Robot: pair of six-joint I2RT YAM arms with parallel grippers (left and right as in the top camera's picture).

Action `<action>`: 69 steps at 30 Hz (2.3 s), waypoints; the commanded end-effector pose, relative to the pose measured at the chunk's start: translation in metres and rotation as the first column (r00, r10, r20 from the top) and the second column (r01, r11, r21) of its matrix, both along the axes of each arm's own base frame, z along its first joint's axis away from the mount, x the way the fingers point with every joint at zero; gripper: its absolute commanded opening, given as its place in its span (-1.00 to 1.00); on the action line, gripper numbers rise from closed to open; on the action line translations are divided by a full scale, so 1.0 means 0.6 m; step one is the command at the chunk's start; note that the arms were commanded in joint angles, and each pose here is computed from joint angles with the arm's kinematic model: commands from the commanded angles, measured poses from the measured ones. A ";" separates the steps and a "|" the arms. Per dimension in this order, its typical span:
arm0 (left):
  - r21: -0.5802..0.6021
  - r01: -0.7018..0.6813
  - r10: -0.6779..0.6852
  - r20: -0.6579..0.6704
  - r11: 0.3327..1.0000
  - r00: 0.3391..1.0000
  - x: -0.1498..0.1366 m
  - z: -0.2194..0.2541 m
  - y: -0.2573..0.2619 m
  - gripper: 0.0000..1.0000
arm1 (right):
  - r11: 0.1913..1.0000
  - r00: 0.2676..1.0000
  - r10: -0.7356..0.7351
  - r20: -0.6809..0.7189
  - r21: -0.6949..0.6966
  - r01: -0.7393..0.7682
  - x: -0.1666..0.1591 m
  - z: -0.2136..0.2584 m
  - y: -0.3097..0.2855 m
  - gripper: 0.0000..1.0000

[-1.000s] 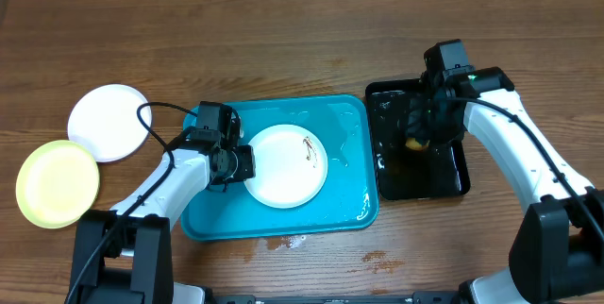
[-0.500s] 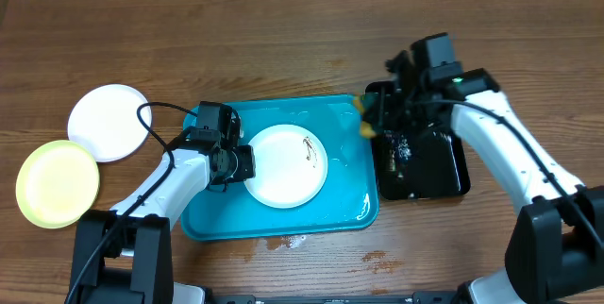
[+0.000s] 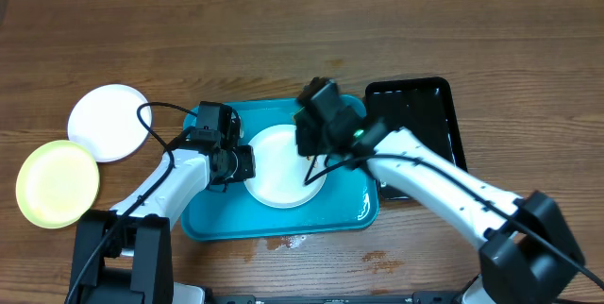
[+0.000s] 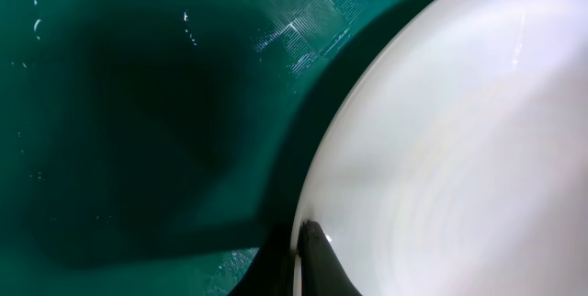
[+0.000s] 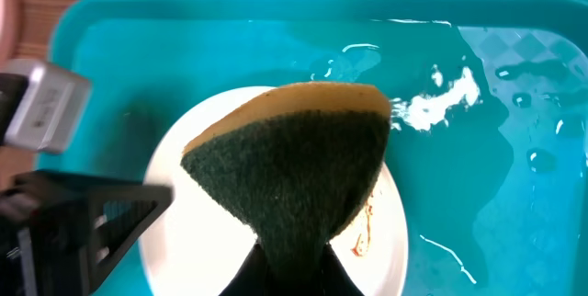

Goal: Clean dirty plates on tray and stack at the side
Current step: 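Carry the sponge with the right gripper over to the white plate, then scrub the white plate with the sponge while the left gripper holds its rim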

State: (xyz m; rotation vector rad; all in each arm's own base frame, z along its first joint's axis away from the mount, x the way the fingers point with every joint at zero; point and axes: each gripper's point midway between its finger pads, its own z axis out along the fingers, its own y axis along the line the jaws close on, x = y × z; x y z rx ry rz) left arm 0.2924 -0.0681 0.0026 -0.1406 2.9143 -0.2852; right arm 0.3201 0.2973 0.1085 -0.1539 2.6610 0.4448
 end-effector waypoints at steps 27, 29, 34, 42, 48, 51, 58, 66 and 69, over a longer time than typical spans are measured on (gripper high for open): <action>0.059 0.004 0.001 -0.087 0.998 0.996 -0.036 -0.038 0.017 -0.92 | 0.942 0.913 0.293 0.284 -0.250 -0.225 0.111 -0.144 0.071 -0.93; 0.062 0.004 0.002 -0.087 0.998 0.996 -0.036 -0.039 0.018 -0.92 | 0.943 0.919 0.293 0.264 -0.237 -0.233 0.112 -0.149 0.065 -0.93; 0.063 0.003 0.002 -0.088 0.998 0.996 -0.037 -0.039 0.018 -0.92 | 0.937 0.935 0.286 0.211 -0.268 -0.226 0.108 -0.164 0.039 -0.93; 0.066 0.001 0.005 -0.088 0.998 0.996 -0.036 -0.039 0.019 -0.92 | 0.918 0.944 0.300 0.133 -0.311 -0.248 0.085 -0.183 0.019 -0.92; 0.067 -0.009 0.015 -0.085 0.998 0.996 -0.035 -0.039 0.021 -0.91 | 0.910 0.922 0.343 0.178 -0.308 -0.278 0.095 -0.157 0.034 -0.93; 0.067 -0.011 0.016 -0.086 0.998 0.996 -0.035 -0.039 0.021 -0.92 | 0.922 0.907 0.361 0.219 -0.231 -0.311 0.096 -0.105 0.061 -0.93; 0.067 -0.011 0.016 -0.086 0.998 0.996 -0.035 -0.039 0.021 -0.92 | 0.952 0.943 0.297 0.151 -0.127 -0.280 0.056 -0.051 0.052 -0.93; 0.067 -0.010 0.016 -0.087 0.998 0.996 -0.035 -0.039 0.021 -0.92 | 0.989 0.990 0.117 -0.074 -0.082 -0.123 -0.009 -0.109 0.021 -0.93; 0.068 -0.010 0.016 -0.089 0.998 0.996 -0.036 -0.039 0.021 -0.92 | 0.991 0.994 0.028 -0.101 -0.128 -0.041 -0.021 -0.145 0.000 -0.93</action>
